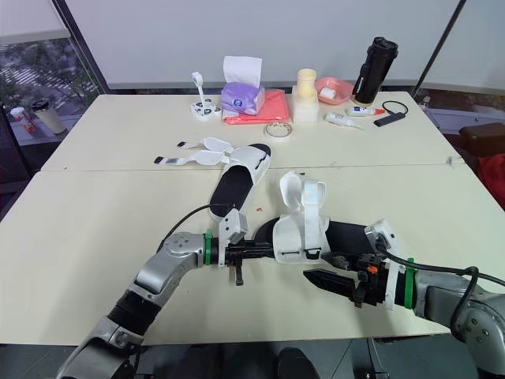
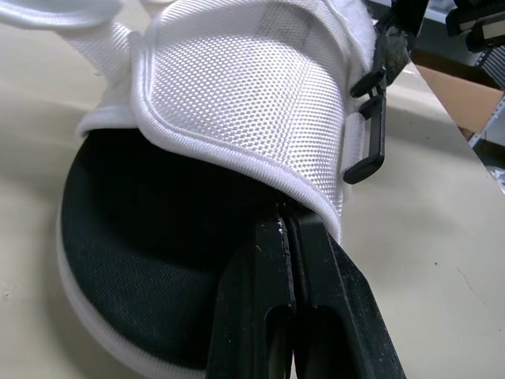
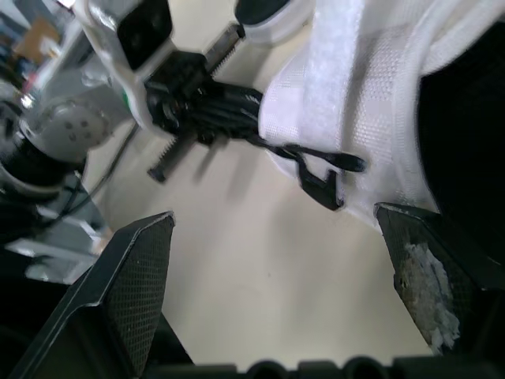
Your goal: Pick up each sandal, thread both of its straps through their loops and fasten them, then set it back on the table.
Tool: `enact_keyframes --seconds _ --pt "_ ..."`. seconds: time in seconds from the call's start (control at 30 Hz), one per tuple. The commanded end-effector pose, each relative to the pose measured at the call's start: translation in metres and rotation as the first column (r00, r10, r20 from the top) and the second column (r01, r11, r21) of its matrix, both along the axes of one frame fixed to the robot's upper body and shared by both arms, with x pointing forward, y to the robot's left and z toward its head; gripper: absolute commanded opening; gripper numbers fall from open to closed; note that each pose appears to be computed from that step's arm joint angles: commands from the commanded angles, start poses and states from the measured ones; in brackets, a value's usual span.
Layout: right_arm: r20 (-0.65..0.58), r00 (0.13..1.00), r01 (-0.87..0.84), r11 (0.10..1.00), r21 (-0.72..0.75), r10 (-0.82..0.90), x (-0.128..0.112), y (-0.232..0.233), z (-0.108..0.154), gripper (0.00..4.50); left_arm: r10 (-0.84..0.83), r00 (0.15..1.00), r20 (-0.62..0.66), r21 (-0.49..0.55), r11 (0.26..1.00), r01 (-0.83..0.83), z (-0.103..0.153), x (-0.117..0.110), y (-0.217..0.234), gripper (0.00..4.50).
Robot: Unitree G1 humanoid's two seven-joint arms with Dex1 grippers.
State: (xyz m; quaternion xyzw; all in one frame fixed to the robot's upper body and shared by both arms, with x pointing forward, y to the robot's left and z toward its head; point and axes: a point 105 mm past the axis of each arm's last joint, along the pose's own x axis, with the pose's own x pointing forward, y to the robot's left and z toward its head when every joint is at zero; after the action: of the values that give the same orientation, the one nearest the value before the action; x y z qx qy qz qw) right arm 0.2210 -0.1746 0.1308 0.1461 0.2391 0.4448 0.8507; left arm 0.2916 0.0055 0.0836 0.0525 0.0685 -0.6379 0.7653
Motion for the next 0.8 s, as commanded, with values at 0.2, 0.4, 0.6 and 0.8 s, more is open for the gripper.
enact_keyframes --seconds 0.2,0.4,0.6,0.8 --pt "0.013 0.999 0.031 0.997 0.07 -0.032 0.002 0.004 0.011 0.61 0.009 0.998 -0.055 0.063 0.998 -0.005 -0.024 -0.006 0.001 0.02" --pt "-0.077 0.996 -0.042 0.998 -0.043 0.038 -0.019 0.004 -0.01 0.03 0.015 0.998 -0.053 0.067 0.998 -0.011 -0.026 -0.005 0.001 0.02" --pt "-0.18 0.973 -0.175 0.971 -0.163 0.145 -0.047 -0.002 -0.034 0.03 0.017 0.998 -0.053 0.073 0.997 -0.013 -0.028 -0.004 0.001 0.02" --pt "-0.233 0.939 -0.298 0.938 -0.175 0.255 -0.074 0.001 -0.039 0.03 0.018 0.998 -0.055 0.076 0.997 -0.014 -0.03 -0.004 0.002 0.02"
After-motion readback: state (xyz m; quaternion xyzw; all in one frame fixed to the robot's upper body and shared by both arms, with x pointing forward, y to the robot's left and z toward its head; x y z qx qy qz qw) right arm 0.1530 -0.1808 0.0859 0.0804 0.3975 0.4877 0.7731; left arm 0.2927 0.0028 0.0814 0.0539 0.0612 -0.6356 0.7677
